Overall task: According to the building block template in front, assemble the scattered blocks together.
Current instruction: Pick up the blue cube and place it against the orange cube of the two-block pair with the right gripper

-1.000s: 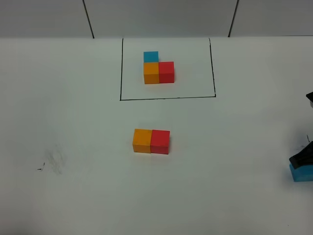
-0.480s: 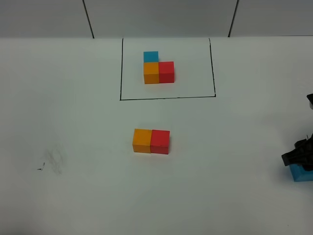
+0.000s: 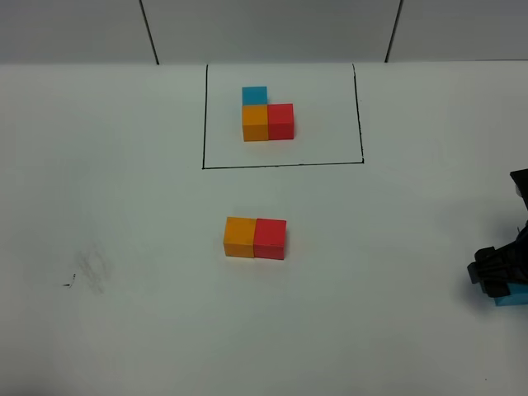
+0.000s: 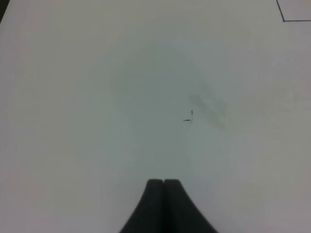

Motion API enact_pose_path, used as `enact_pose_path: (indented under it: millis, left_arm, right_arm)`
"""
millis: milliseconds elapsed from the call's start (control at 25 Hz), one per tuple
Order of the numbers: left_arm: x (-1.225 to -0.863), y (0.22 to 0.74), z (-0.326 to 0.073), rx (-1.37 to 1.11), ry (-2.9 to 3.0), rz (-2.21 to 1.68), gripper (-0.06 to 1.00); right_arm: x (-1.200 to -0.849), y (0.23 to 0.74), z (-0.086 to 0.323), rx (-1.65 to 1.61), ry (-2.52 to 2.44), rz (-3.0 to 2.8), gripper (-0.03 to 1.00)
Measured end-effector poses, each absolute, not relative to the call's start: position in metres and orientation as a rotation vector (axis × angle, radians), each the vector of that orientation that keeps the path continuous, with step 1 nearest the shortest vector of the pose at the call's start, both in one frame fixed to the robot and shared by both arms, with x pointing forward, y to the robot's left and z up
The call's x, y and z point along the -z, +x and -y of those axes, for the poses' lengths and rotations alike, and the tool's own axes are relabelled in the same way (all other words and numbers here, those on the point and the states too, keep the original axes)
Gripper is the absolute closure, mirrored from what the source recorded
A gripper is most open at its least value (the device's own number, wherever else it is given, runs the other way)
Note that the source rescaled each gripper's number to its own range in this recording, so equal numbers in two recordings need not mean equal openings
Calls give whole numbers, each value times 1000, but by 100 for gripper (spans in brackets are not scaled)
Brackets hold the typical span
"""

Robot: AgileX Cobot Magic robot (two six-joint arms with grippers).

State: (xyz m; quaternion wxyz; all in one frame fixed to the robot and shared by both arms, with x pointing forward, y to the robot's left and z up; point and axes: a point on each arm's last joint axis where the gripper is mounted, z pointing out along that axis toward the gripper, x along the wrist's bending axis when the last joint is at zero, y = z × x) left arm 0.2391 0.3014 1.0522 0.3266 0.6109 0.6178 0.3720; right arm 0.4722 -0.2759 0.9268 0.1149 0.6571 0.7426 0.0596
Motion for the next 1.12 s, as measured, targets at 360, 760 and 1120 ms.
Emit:
enact_pose_path:
  millis: [360,760,1120]
  left_arm:
    - [-1052,239,-301,-975,1601,-1619,94]
    - [-1052,239,-301,-975,1601,-1619,94]
    - [-1052,239,-301,-975,1601,-1619,94]
  right_arm:
    - [-915,478,280,-118,1901,-2152,14]
    - [-916,482,279,-158,1884,-2136,15]
    - [-896,483,279,-80,1909,-2183,21]
